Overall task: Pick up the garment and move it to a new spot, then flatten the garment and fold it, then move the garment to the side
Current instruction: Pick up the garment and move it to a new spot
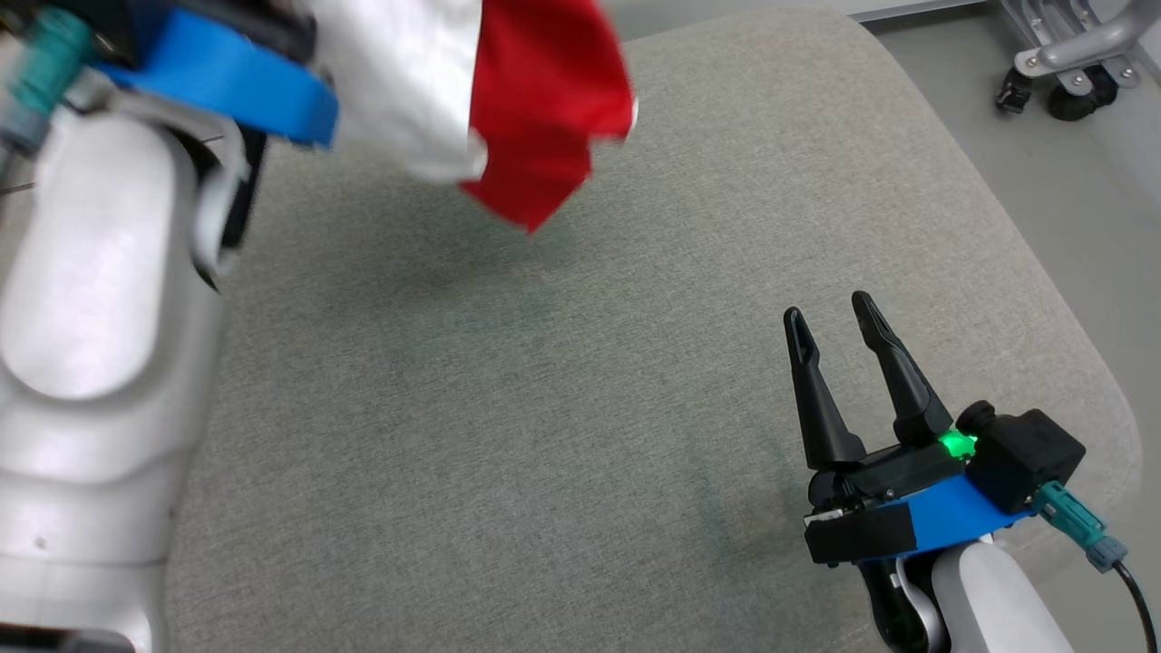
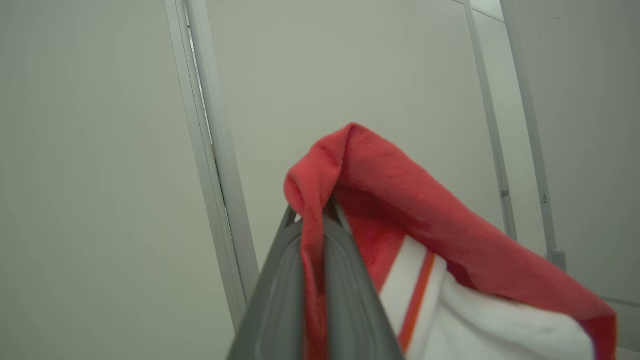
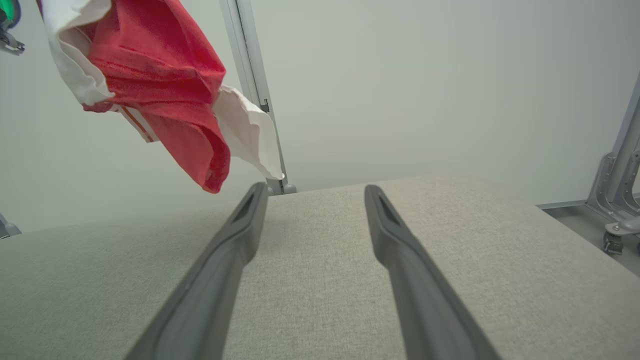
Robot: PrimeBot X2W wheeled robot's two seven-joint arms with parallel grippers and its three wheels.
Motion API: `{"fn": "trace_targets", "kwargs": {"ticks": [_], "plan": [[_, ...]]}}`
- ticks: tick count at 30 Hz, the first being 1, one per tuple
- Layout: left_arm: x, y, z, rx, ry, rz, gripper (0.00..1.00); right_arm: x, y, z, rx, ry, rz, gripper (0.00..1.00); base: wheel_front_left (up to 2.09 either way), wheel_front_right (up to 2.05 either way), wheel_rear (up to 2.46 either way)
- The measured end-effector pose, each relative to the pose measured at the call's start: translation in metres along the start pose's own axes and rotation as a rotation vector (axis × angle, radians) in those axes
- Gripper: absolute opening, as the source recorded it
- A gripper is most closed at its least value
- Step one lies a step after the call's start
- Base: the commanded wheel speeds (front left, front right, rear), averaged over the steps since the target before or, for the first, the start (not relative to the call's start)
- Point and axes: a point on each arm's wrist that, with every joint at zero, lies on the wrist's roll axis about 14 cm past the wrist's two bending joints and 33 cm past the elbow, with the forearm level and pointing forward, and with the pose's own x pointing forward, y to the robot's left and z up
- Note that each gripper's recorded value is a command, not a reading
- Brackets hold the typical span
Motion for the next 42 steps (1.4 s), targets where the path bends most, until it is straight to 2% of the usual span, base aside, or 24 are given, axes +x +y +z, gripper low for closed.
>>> {"fn": "trace_targets", "kwargs": {"ticks": [8,16,21,22,23,24,33,36,42], "plan": [[-0.065,-0.062,-0.102,-0.112,0.281,-0.086,0.0,0.0,-0.003,0.0,-0.001,0.001,-0.008,1.0,0.0,0.0,0.0],[-0.142,-0.095,-0.155,-0.249,0.488,-0.048,0.0,0.01,0.015,-0.008,0.001,0.013,0.048,1.0,0.0,0.0,0.0],[-0.187,-0.127,-0.171,-0.318,0.594,-0.056,0.0,0.014,0.026,-0.013,-0.001,0.024,0.081,1.0,0.0,0.0,0.0],[-0.193,-0.132,-0.172,-0.33,0.605,-0.057,0.22,0.015,0.028,-0.014,-0.002,0.026,0.088,1.0,0.0,0.0,0.0],[-0.196,-0.135,-0.171,-0.339,0.608,-0.054,0.82,0.016,0.031,-0.015,0.0,0.027,0.096,1.0,0.0,0.0,0.0],[-0.198,-0.138,-0.169,-0.345,0.608,-0.052,1.0,0.017,0.032,-0.015,0.002,0.027,0.101,1.0,0.0,0.0,0.0],[-0.192,-0.148,-0.118,-0.333,0.477,-0.053,1.0,0.016,0.049,-0.011,0.015,0.012,0.146,1.0,0.0,0.0,0.0],[-0.188,-0.126,-0.097,-0.303,0.409,0.014,1.0,0.016,0.056,-0.01,0.017,0.009,0.165,1.0,0.0,0.0,0.0],[-0.202,-0.05,-0.059,-0.204,0.306,0.246,1.0,0.018,0.07,-0.006,0.013,-0.008,0.204,1.0,0.0,0.0,0.0]]}}
